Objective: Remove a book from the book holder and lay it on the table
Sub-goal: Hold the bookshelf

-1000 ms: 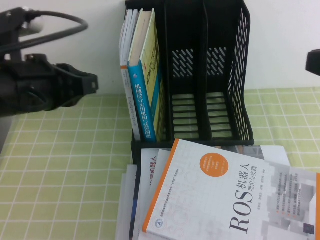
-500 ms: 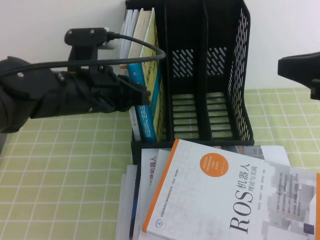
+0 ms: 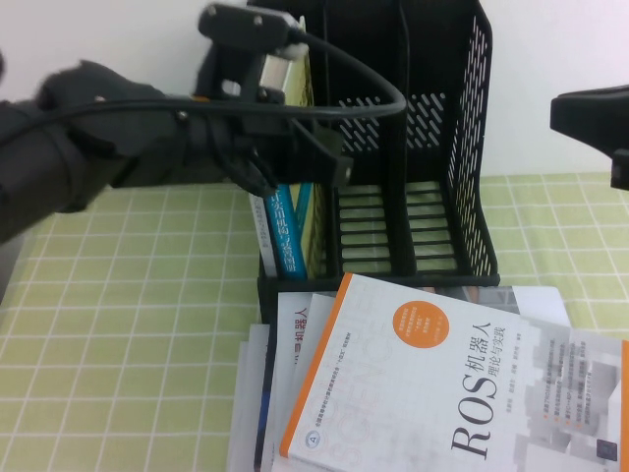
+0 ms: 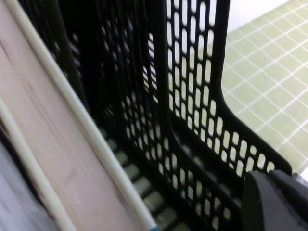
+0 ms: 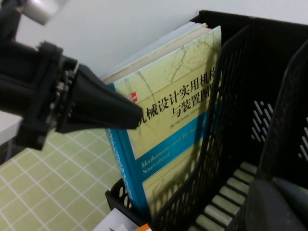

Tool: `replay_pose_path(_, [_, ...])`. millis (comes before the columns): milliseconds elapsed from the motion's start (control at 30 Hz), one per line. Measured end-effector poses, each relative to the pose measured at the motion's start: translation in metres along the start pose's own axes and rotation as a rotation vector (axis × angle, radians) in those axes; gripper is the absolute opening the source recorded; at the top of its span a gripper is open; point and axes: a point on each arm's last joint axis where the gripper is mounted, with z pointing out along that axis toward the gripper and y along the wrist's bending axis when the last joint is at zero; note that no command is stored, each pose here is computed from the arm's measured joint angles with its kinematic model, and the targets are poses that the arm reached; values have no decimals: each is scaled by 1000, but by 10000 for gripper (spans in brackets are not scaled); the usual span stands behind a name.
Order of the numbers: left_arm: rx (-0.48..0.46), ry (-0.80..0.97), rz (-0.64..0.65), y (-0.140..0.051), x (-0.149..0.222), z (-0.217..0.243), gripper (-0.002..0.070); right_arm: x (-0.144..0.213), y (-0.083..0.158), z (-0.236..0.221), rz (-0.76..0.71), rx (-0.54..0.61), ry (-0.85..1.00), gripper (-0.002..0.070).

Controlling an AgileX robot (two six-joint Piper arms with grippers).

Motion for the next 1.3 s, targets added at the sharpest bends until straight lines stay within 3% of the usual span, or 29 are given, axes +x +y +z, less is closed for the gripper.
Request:
replay_pose_path(233, [-54,-134,144,-13,-33,-60,-3,0,0,0,-11,1,-2,5])
replay_pose_path(400, [-131,-107,154,-2,-34,-76,-3,0,0,0,-22,1,-2,5])
replay_pose_path(567, [-183,-38,110,15,-26,-71,-3,0,0,0,-25,1,-2,5])
replay_pose_path(867, [-178,45,80,25,-14,-47,-3,0,2,0,-25,-19,5,5])
replay_pose_path(1133, [-150,50,26,26,-12,-35,-2,0,2,0,-30,-19,5,5])
replay_pose_path(1300, [-124,40,69,14,-12,-26,-2,0,2,0,-34,-20,5,5])
